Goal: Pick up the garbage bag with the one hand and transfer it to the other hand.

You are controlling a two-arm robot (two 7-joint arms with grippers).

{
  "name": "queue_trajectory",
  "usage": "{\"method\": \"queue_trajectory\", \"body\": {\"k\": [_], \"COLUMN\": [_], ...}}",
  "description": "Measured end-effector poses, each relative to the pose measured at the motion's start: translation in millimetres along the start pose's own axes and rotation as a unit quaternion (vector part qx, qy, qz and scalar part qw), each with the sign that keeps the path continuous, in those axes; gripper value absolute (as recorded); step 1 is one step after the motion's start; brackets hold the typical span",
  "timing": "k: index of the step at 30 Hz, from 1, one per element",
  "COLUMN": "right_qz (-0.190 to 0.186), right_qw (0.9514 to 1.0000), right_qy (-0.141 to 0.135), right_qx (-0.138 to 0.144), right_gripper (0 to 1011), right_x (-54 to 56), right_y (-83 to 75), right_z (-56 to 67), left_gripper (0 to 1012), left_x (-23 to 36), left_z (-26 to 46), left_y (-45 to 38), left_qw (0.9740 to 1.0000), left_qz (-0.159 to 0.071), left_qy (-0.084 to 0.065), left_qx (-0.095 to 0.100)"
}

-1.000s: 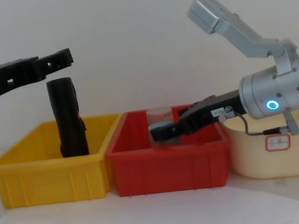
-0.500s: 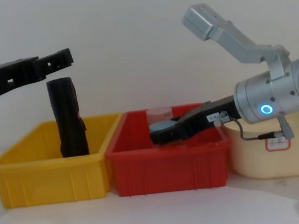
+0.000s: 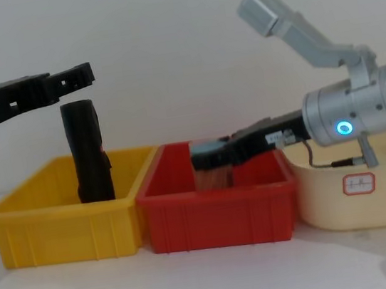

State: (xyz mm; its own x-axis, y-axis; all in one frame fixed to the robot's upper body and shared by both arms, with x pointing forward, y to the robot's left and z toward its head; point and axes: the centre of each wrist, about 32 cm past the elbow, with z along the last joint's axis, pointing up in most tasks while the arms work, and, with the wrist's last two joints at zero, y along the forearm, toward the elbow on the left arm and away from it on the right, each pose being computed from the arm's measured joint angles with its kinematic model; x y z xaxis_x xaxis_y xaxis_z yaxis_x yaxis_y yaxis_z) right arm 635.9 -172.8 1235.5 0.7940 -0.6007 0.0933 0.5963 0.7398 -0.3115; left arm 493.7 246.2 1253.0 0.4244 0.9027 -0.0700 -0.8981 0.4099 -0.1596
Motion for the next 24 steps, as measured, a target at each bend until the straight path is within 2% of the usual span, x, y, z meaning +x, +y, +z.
{"method": "queue_trajectory", "body": {"k": [6,13,14,24], "right_qz": [-0.014,-0.045,-0.054,-0.119], "right_qw": [0.9995,0.9971,0.9962,0.9898], "right_qy": [-0.01,-0.022,-0.024,-0.021], "right_qx": [0.027,0.057,0.063,0.075], "right_gripper": [665,665,665,665], "right_x": [1.9,7.5,9.2,16.4], "right_y": [-12.0,-36.1,-43.4,-87.5], "right_z": [10.4,21.5,23.1,21.1], "left_gripper": [1001,1001,1001,1001], "left_x": [0.0,0.0,0.0,0.0], "left_z": [0.0,0.0,0.0,0.0], "left_y": [0.0,0.0,0.0,0.0], "left_qw": [1.0,1.0,1.0,1.0], "left_qz": [0.0,0.0,0.0,0.0], "left_qy": [0.0,0.0,0.0,0.0], "left_qx": [0.0,0.0,0.0,0.0]}}
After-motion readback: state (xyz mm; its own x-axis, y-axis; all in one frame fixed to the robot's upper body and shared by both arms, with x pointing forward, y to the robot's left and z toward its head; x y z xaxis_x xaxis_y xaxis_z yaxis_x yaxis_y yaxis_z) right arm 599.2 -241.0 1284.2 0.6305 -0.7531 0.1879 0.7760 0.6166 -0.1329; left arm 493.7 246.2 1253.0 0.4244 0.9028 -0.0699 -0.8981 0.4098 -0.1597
